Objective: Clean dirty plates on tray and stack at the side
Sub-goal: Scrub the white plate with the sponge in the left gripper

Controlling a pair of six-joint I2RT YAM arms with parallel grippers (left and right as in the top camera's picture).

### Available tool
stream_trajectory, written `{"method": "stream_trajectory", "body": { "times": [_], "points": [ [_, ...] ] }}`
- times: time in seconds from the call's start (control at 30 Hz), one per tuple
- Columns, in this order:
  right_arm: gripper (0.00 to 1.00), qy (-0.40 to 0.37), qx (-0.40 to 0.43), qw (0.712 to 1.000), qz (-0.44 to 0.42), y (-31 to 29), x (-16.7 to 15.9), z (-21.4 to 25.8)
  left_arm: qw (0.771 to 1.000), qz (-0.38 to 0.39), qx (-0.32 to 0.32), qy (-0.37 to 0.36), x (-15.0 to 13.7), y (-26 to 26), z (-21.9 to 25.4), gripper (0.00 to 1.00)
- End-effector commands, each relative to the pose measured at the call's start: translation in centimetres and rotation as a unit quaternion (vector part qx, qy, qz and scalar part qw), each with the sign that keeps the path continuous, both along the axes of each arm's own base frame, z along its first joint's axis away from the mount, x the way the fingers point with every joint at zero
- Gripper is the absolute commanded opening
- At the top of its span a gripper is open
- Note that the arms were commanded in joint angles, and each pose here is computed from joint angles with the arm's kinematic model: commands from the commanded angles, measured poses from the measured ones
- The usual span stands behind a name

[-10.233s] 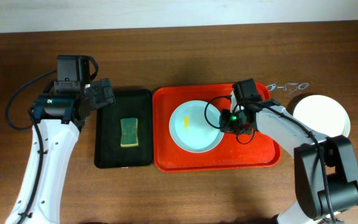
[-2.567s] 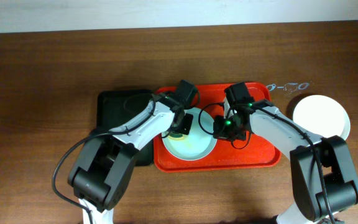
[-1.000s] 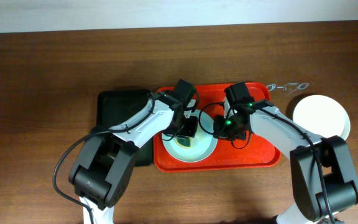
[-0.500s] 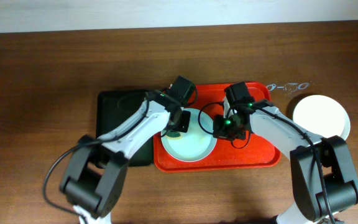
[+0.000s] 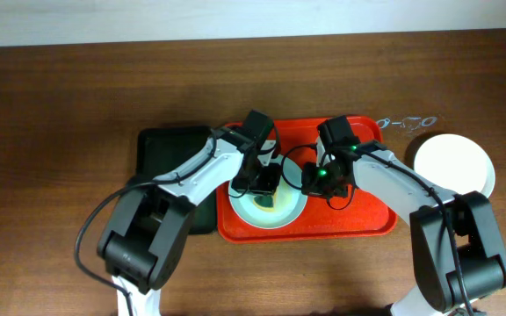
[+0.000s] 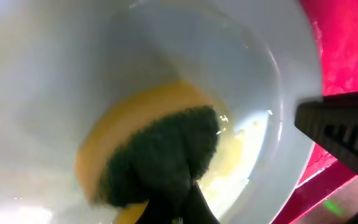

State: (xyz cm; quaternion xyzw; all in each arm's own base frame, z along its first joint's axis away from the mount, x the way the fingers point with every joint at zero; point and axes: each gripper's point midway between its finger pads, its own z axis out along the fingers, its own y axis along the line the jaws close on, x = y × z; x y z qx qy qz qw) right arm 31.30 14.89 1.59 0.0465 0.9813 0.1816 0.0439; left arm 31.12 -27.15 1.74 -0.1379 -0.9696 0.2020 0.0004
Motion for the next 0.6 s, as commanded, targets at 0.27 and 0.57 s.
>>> {"method": "stream_trajectory", "body": {
  "times": [0.27,0.57],
  "points": [
    [0.05,-0.003,0.010,1.000,0.005,0.7,0.2,0.3,0.982,0.028,0.141,-0.122,2.9,5.2,1.9,0.00],
    [0.05,-0.005,0.010,1.000,0.005,0.8,0.3,0.4,0.996,0.007,0.086,0.015,-1.3,2.5,-4.5,0.00]
  ]
}}
